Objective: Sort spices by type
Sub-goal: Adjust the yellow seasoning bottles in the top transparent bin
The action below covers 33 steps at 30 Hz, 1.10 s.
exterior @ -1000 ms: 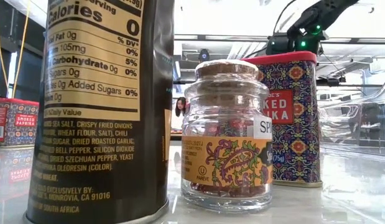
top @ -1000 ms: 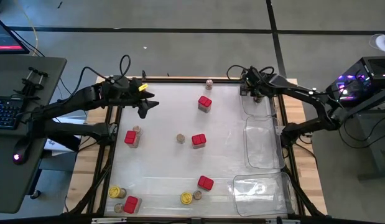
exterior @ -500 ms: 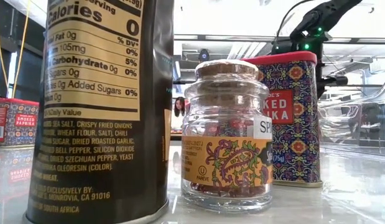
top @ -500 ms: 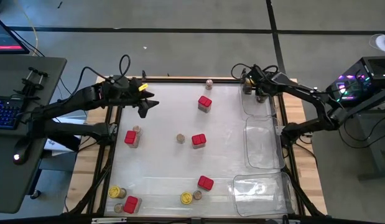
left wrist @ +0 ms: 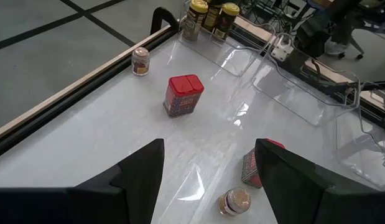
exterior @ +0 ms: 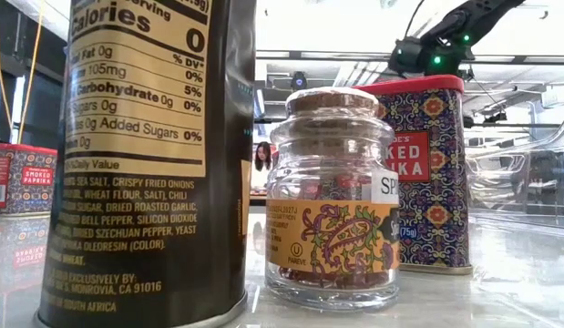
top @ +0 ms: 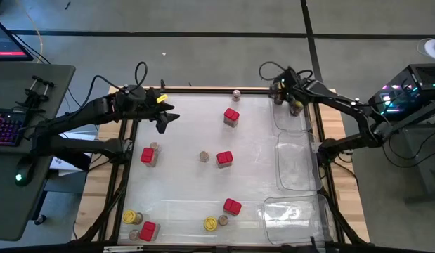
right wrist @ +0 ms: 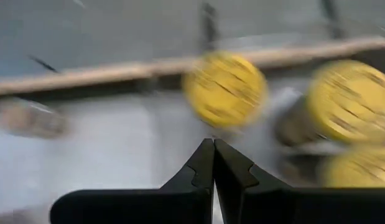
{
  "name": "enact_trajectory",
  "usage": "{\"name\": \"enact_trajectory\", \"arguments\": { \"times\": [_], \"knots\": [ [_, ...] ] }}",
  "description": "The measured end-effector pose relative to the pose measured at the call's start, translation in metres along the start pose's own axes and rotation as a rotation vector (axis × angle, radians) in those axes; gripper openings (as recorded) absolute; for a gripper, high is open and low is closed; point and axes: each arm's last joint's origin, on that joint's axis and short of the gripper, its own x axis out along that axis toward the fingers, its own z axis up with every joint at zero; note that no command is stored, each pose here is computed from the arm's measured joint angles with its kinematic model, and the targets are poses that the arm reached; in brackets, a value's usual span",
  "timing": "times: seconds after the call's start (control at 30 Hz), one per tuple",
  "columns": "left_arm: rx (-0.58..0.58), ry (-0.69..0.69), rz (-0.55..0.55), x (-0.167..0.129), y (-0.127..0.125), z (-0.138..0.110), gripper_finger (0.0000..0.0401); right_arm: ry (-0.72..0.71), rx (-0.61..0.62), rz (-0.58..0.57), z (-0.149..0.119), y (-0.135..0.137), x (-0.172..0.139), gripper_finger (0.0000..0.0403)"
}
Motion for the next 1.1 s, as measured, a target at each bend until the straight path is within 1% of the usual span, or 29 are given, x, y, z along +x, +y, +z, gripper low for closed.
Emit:
{"name": "enact_trajectory", "arguments": {
  "times": [0.03,0.1,0.3,0.43,0.67,0.83,1.1],
  "knots": [
    [0.0,0.0,0.0,0.0,0.0,0.0,0.0239,-0.014,0.014,0.034,0.003,0.002,0.0,0.0],
    [0.0,0.0,0.0,0.0,0.0,0.0,0.0239,-0.023,0.039,0.061,0.006,0.003,0.002,0.0],
    [0.0,0.0,0.0,0.0,0.0,0.0,0.0239,0.029,0.073,0.03,0.007,0.001,0.023,0.0],
    [0.0,0.0,0.0,0.0,0.0,0.0,0.0239,0.014,0.078,0.05,0.008,0.007,0.031,0.0],
    [-0.001,0.0,0.0,0.0,0.0,0.0,0.0239,0.004,0.088,0.003,0.008,0.005,0.04,0.0],
    [-0.018,0.0,0.001,0.0,0.0,0.0,0.0239,-0.023,0.1,-0.033,0.008,0.004,0.04,0.0],
    [-0.027,0.0,0.001,0.0,0.0,0.0,0.0239,0.003,0.086,-0.074,0.005,0.0,0.04,0.0]
  ]
}}
